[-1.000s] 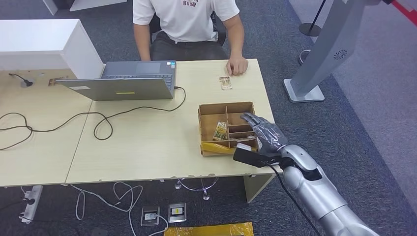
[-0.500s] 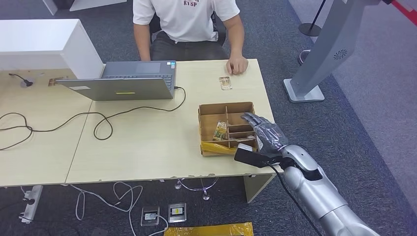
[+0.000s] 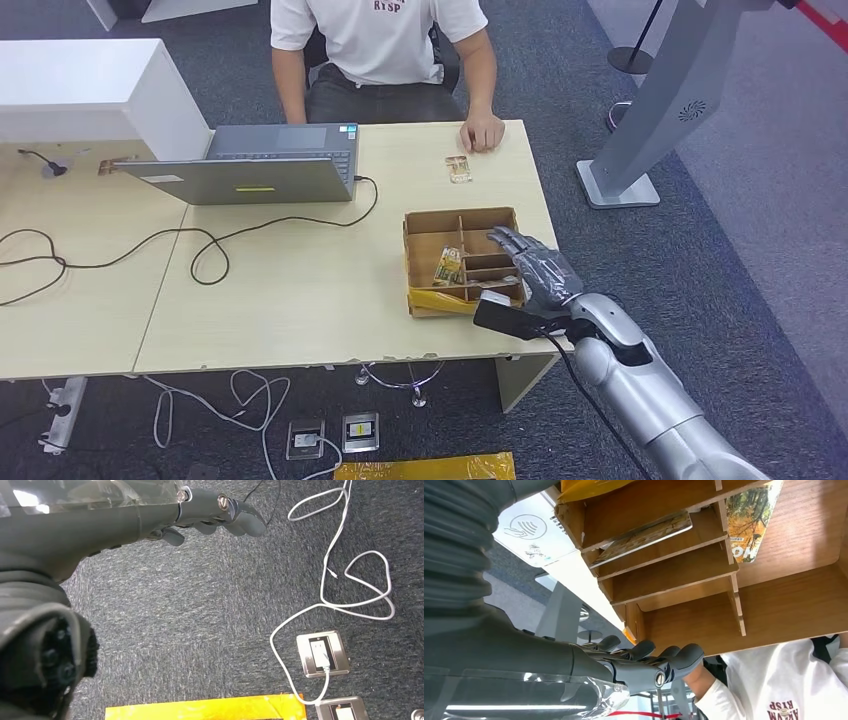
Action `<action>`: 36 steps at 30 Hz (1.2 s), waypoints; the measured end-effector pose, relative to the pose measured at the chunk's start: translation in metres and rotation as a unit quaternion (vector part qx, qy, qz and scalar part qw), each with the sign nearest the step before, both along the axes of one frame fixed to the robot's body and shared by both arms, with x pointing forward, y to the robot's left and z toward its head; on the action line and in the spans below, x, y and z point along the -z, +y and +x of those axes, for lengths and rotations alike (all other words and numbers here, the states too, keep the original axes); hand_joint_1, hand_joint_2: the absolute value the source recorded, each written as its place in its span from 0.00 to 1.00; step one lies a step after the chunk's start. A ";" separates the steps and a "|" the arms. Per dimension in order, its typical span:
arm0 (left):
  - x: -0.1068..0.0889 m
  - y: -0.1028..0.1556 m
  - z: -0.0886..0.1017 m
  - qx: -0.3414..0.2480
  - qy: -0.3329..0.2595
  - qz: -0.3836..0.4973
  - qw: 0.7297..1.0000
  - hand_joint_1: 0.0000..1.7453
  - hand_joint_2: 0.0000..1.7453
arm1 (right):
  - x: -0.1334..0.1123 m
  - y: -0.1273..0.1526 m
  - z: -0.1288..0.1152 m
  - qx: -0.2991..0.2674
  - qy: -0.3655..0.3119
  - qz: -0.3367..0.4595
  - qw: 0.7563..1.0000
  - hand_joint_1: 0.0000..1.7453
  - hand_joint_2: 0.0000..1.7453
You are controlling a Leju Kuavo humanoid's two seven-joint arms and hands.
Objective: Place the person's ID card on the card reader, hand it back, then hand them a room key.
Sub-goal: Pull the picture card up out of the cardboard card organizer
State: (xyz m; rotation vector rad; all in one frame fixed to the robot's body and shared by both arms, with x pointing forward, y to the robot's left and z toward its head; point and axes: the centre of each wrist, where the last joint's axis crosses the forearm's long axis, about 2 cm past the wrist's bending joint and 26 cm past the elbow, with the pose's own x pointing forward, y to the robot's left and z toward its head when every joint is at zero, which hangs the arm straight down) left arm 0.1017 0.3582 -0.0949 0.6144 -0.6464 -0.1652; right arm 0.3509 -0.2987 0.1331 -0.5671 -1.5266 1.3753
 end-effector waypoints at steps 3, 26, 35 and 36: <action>0.000 0.000 0.000 -0.001 0.000 0.000 1.000 0.00 0.00 | 0.001 0.000 -0.001 0.002 0.003 -0.002 1.000 0.99 1.00; 0.000 0.000 0.000 0.001 0.000 -0.003 1.000 0.00 0.00 | 0.003 0.000 -0.002 0.002 0.018 -0.001 1.000 1.00 1.00; 0.000 0.000 -0.001 -0.002 0.001 -0.002 1.000 0.00 0.00 | 0.001 0.000 0.000 0.001 0.012 -0.004 1.000 1.00 1.00; 0.000 0.000 -0.001 -0.002 0.001 -0.002 1.000 0.00 0.00 | 0.000 0.001 0.001 0.001 0.009 -0.004 1.000 1.00 1.00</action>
